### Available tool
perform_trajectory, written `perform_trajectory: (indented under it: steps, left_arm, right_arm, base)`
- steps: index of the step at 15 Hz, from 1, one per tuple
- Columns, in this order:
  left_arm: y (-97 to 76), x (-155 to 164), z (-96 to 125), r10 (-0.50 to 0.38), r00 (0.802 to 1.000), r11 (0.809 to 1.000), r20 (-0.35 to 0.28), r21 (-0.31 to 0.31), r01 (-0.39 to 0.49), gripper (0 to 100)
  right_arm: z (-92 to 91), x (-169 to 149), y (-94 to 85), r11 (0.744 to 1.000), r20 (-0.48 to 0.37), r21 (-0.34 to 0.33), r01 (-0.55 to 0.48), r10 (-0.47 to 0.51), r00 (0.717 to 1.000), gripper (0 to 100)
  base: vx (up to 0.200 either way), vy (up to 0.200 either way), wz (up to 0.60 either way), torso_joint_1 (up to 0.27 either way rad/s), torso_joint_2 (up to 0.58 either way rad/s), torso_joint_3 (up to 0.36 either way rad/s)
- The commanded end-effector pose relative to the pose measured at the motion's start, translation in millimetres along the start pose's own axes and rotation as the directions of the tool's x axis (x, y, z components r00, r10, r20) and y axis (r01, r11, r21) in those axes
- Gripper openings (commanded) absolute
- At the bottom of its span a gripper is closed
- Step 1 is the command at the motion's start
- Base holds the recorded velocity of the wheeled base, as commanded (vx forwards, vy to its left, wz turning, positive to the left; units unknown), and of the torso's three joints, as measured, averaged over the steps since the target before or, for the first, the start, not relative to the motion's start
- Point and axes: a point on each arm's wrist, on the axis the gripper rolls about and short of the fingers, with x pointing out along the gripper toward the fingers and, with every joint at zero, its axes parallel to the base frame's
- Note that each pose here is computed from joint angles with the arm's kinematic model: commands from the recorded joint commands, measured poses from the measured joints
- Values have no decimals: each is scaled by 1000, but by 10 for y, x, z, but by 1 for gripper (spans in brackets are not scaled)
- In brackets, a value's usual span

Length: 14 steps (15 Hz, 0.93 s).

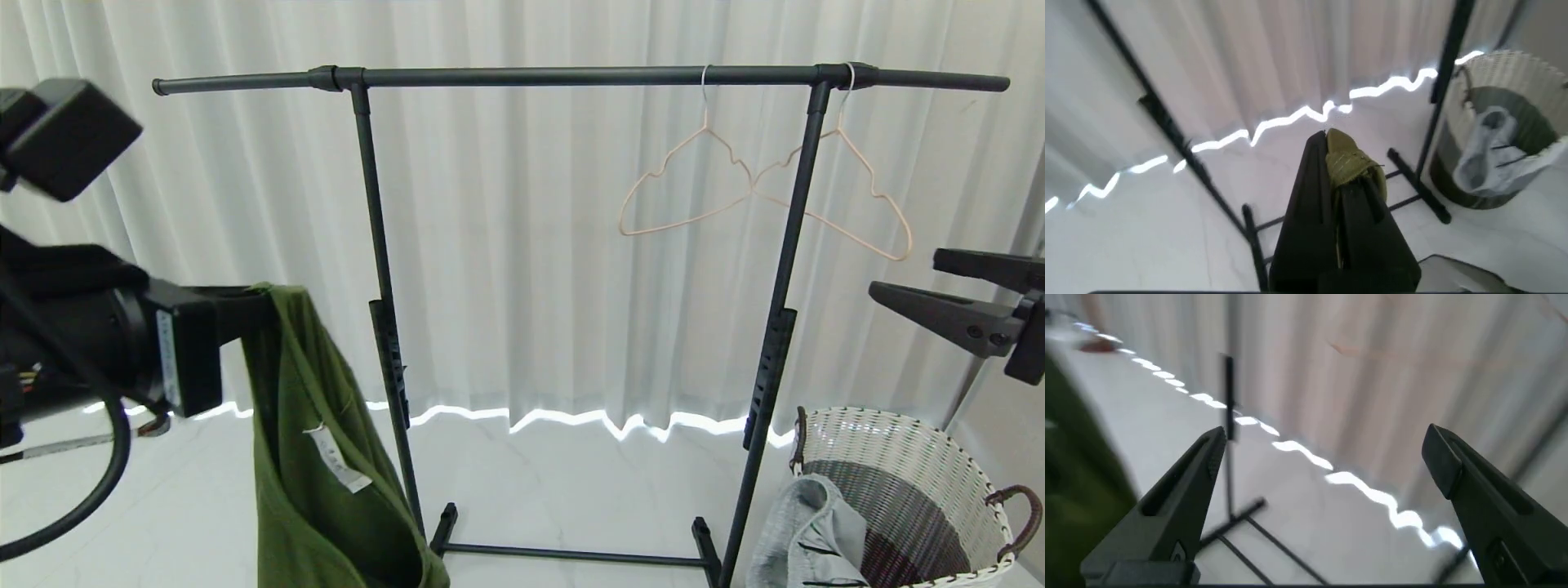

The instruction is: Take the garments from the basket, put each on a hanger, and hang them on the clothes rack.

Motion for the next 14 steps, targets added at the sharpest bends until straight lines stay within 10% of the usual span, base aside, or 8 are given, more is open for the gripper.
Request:
perform_trajectory:
  steps: [1, 6, 8, 14]
  left_arm:
    - [152, -407, -465, 115, 993, 992, -8, -43, -115, 0]
    - [145, -593, -1030, 192, 977, 980, 89, -77, -186, 0]
    - [156, -561, -1033, 212, 959, 977, 189, -81, -200, 0]
    - [269, -546, -1009, 332, 924, 942, 189, -123, -313, 0]
  right_arm:
    - [-199, -108, -222, 965, -77, 22, 262, -260, 963, 100]
    - [-307, -186, -368, 876, -20, 10, 481, -481, 876, 100]
    - [-405, -242, -394, 854, 5, -22, 520, -520, 854, 100]
    - [-550, -447, -325, 823, 52, -86, 561, -559, 828, 100]
  base:
    - [0, 0, 0, 0, 0, 0]
    - [0, 0, 0, 0, 0, 0]
    - [0, 0, 0, 0, 0, 0]
    - [0, 0, 0, 0, 0, 0]
